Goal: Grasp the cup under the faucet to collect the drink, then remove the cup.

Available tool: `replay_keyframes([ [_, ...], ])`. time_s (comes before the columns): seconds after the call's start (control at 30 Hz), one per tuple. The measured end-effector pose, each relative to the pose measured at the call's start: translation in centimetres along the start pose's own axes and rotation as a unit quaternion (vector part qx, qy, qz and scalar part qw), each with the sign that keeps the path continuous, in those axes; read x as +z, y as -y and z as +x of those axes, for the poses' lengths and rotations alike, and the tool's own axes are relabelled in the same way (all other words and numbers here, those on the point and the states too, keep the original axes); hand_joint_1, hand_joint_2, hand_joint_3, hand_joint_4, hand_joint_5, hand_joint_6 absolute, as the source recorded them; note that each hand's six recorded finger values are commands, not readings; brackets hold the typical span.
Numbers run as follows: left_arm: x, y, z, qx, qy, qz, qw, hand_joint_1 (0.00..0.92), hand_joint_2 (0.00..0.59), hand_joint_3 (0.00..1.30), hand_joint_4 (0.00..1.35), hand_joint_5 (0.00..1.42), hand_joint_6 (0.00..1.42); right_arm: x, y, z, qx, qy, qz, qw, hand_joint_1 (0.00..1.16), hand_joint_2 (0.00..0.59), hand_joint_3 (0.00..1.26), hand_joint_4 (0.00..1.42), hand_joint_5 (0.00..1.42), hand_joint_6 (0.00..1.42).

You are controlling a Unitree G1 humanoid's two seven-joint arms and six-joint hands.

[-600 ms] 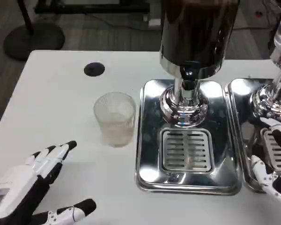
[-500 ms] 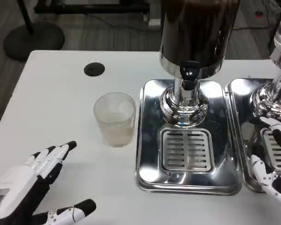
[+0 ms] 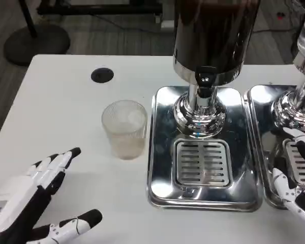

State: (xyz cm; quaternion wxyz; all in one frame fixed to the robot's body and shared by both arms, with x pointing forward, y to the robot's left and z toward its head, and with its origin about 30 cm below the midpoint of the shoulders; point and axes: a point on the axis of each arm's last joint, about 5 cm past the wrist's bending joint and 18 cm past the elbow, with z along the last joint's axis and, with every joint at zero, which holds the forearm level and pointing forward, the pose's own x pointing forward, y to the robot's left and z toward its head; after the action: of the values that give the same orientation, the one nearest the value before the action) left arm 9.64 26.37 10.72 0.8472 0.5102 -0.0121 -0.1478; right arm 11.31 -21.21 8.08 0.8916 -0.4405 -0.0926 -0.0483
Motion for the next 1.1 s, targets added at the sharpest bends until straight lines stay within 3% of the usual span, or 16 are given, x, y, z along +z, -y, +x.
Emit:
replay_keyframes([
  [0.27,-0.74,-0.2,0.9,0.017,-0.003,-0.035,0.9992,0.000,0.068,0.00,0.00,0.00,0.07,0.26,0.24,-0.2,-0.005,0.002,-0.002,1.0000,0.44,0.507,0.29,0.22,0.17,0.27],
  [0.63,-1.61,-1.7,4.0,0.050,-0.009,-0.069,0.9963,0.000,0.063,0.00,0.00,0.00,0.12,0.35,0.08,-0.5,-0.004,-0.005,-0.002,1.0000,0.44,0.507,0.31,0.23,0.17,0.28],
  [0.9,-1.67,-2.3,6.3,0.048,-0.012,-0.088,0.9949,0.006,0.045,0.00,0.00,0.02,0.14,0.57,-0.16,-0.6,-0.007,-0.008,0.004,0.9999,0.44,0.507,0.33,0.23,0.18,0.28],
  [1.1,-1.86,-1.9,9.1,0.041,-0.024,-0.105,0.9933,0.105,0.052,0.00,0.00,0.07,0.20,0.75,-0.25,-0.4,-0.009,-0.003,0.006,0.9999,0.44,0.507,0.35,0.24,0.19,0.29],
])
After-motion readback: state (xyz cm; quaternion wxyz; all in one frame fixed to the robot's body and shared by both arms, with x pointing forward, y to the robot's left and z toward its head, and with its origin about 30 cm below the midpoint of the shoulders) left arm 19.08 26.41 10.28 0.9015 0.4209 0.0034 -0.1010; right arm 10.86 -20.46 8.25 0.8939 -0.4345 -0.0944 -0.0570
